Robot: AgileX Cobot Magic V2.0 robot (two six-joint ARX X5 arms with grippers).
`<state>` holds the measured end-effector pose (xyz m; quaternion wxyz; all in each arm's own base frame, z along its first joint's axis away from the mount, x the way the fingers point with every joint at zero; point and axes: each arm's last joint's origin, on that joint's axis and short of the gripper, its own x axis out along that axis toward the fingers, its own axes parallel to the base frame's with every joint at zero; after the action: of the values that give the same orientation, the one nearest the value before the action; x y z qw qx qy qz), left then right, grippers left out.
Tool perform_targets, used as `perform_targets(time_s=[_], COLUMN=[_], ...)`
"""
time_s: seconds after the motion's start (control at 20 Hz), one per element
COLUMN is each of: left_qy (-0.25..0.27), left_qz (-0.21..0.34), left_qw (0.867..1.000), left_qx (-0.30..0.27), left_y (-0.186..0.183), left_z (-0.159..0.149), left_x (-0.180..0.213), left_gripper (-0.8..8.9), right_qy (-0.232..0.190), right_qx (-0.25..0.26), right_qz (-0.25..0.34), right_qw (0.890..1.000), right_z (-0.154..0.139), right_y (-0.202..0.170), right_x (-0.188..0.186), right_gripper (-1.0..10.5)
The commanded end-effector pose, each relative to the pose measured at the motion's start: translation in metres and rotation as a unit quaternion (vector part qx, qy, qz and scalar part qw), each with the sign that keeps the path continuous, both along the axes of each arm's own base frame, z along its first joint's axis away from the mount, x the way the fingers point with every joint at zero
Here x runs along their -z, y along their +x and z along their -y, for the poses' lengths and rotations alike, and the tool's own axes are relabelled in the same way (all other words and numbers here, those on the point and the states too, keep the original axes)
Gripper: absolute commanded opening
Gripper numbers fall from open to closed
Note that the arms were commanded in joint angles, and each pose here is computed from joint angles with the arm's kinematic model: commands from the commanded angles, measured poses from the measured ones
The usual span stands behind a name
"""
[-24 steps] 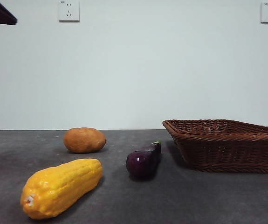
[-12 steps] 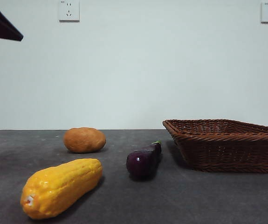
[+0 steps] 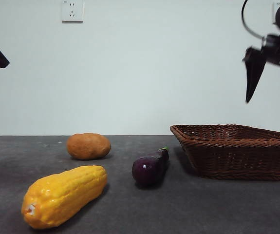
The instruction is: Help me put the vegetables on the table into the basket
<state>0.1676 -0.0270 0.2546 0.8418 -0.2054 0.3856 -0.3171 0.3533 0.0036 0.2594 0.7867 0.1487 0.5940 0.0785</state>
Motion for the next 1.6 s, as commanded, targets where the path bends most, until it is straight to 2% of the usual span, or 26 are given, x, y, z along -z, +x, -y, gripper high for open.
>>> perform_targets(time_s=[0.05, 0.45, 0.5, 0.55, 0.6, 0.7, 0.85, 1.0, 1.05, 1.15, 1.25, 1.5, 1.6], left_qy=[0.016, 0.017, 0.017, 0.017, 0.017, 0.017, 0.014, 0.004, 0.009, 0.053, 0.117, 0.237, 0.264], left_qz=[0.016, 0.016, 0.014, 0.011, 0.009, 0.002, -0.018, -0.06, -0.075, -0.105, -0.117, -0.124, -0.138], left_qw=[1.0, 1.0, 1.0, 1.0, 1.0, 1.0, 1.0, 0.998, 0.997, 0.993, 0.986, 0.96, 0.949], left_qx=[0.018, 0.018, 0.018, 0.018, 0.019, 0.019, 0.016, 0.016, 0.015, 0.019, 0.025, 0.077, 0.103], left_y=[0.0, 0.0, 0.0, 0.001, 0.002, 0.004, 0.008, 0.013, 0.015, 0.019, 0.025, 0.04, 0.045], left_z=[0.0, 0.0, 0.0, 0.0, 0.0, 0.001, 0.001, 0.006, 0.009, 0.022, 0.04, 0.095, 0.115], left_x=[0.001, 0.001, 0.002, 0.002, 0.003, 0.005, 0.01, 0.017, 0.02, 0.022, 0.016, 0.01, 0.017], left_gripper=[-0.04, -0.04, -0.04, -0.04, -0.04, -0.04, -0.04, -0.03, 0.0, 0.1, 1.05, 6.31, 6.69], right_qy=[-0.01, -0.015, -0.014, -0.015, -0.014, -0.015, -0.017, -0.017, -0.018, -0.02, -0.021, -0.06, -0.066], right_qx=[-0.012, -0.039, -0.039, -0.039, -0.039, -0.047, -0.058, -0.055, -0.055, -0.054, -0.054, -0.059, -0.06], right_qz=[-0.017, -0.053, -0.053, -0.052, -0.05, -0.056, -0.053, -0.046, -0.036, -0.006, 0.016, 0.043, 0.061], right_qw=[1.0, 0.998, 0.998, 0.998, 0.998, 0.997, 0.997, 0.997, 0.998, 0.998, 0.998, 0.996, 0.994], right_z=[-0.003, -0.003, -0.003, -0.003, -0.003, -0.003, -0.002, -0.002, -0.002, -0.002, -0.002, 0.0, 0.0], right_y=[0.014, 0.042, 0.043, 0.044, 0.045, 0.043, 0.043, 0.039, 0.035, 0.026, 0.012, -0.031, -0.046], right_x=[0.016, 0.076, 0.079, 0.081, 0.081, 0.081, 0.081, 0.069, 0.059, 0.032, 0.005, -0.047, -0.065], right_gripper=[5.7, 5.6, 5.3, 4.5, 3.2, -0.1, -0.1, -0.1, -0.1, -0.1, -0.1, -0.1, -0.1])
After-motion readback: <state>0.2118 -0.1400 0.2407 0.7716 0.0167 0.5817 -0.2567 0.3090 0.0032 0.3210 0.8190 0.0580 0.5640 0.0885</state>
